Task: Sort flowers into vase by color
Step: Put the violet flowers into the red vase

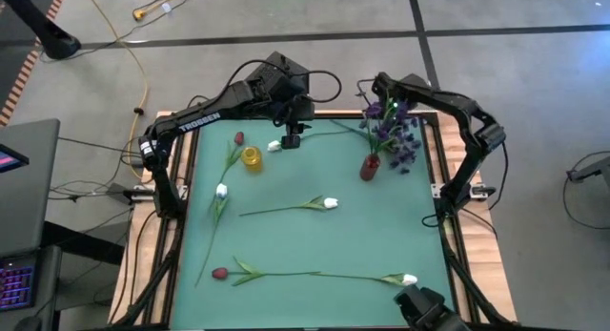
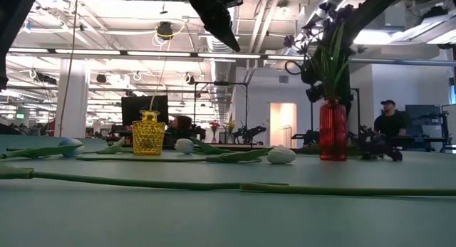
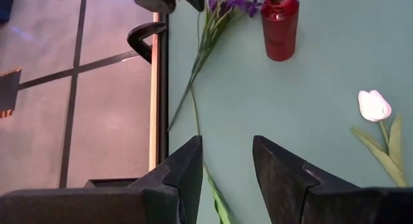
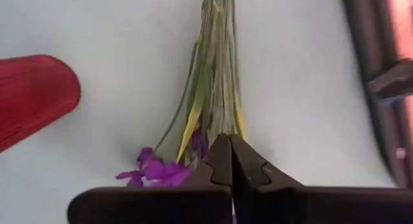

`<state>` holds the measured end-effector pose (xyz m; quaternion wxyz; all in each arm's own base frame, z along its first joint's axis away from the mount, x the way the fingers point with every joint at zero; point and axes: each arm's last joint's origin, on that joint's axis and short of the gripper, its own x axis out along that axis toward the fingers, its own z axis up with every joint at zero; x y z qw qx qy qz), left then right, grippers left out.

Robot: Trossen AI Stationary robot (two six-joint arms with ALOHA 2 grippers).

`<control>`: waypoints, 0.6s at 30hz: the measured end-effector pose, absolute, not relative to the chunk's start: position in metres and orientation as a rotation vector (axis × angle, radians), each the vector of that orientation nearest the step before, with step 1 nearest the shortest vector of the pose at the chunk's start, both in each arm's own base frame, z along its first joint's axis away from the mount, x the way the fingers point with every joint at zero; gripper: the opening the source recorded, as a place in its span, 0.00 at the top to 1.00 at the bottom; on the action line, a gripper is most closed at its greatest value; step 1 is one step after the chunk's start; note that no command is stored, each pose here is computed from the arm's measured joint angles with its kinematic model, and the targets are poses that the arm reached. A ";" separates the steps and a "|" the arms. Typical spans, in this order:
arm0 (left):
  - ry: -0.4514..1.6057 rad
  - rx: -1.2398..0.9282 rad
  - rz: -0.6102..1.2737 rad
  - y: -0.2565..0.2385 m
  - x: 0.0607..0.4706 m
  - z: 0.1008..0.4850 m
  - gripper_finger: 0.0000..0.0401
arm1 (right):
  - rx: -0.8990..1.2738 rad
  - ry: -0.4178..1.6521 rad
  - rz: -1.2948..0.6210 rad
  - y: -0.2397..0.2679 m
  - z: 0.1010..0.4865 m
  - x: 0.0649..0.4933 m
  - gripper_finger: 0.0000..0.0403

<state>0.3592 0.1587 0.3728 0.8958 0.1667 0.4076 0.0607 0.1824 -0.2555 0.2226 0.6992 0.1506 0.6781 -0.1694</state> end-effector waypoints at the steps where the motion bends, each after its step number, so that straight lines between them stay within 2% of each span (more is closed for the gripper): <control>1: 0.845 0.347 0.126 0.159 0.359 0.373 0.69 | 0.324 1.500 -0.380 -0.255 0.228 0.182 0.96; 11: 0.842 0.347 0.128 0.159 0.359 0.373 0.69 | 0.213 1.372 -0.453 -0.239 0.278 0.164 0.96; 18: 0.840 0.343 0.131 0.159 0.359 0.373 0.69 | 0.072 1.181 -0.576 -0.212 0.331 0.139 0.96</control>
